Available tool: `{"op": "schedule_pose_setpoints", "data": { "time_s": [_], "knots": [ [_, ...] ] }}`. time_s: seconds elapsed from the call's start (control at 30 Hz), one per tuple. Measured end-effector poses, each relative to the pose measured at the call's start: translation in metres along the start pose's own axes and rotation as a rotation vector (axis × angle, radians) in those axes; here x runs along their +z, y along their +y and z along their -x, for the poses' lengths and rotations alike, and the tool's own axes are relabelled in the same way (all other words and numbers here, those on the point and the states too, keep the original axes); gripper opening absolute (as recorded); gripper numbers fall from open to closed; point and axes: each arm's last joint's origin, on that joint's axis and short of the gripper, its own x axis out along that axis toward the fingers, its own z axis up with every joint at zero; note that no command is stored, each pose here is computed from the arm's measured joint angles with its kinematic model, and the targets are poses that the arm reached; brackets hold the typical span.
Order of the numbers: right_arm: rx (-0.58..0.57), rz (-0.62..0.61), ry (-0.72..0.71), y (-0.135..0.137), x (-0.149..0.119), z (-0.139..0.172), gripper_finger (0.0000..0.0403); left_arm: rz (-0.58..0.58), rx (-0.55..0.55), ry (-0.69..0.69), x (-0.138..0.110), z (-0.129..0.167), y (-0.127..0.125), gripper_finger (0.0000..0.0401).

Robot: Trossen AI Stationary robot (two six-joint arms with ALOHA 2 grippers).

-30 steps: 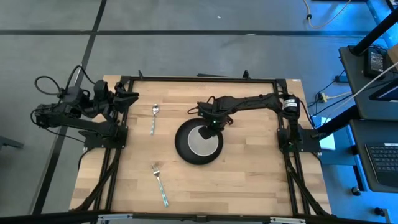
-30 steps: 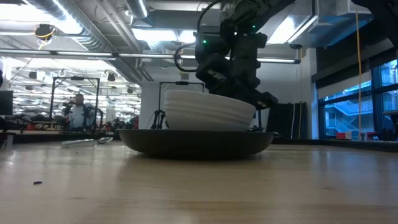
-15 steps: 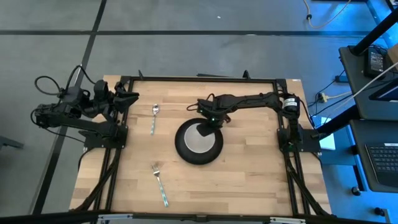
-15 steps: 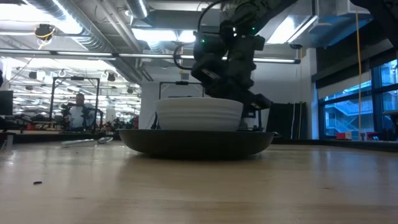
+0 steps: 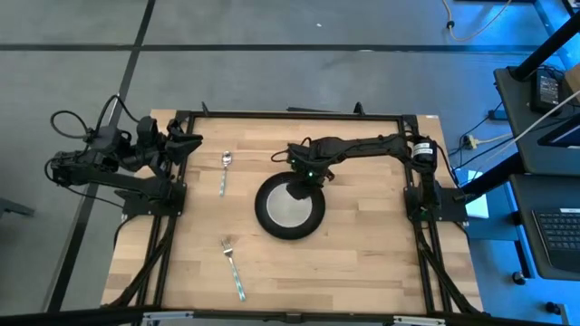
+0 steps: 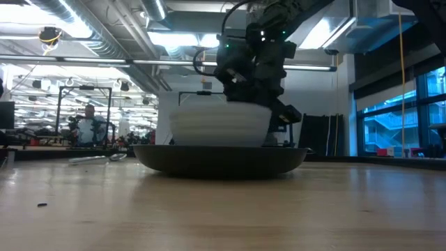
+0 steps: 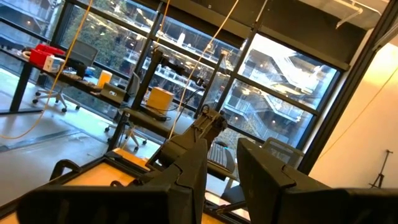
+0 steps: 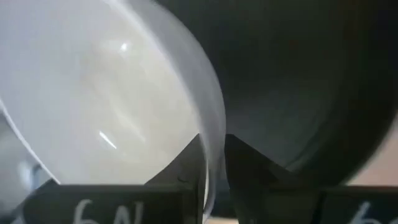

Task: Set table place
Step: Put the bowl on the plate

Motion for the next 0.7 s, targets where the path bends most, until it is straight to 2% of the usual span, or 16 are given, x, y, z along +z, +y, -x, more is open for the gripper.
{"op": "schedule_pose_setpoints", "data": {
  "time_s": [0.1, 0.4, 0.7],
  "knots": [
    [0.029, 0.022, 0.027, -0.0004, 0.0000, 0.0007, 0.0059, 0.000, 0.000, 0.000, 0.0000, 0.0000, 0.0000, 0.0082],
    [-0.045, 0.023, -0.045, -0.0033, 0.0031, 0.0014, 0.0059, 0.000, 0.000, 0.000, 0.0000, 0.0000, 0.0000, 0.0082],
    [-0.046, 0.029, -0.046, -0.0041, 0.0039, 0.0019, 0.0059, 0.000, 0.000, 0.000, 0.0000, 0.0000, 0.0000, 0.0082]
  ]
}}
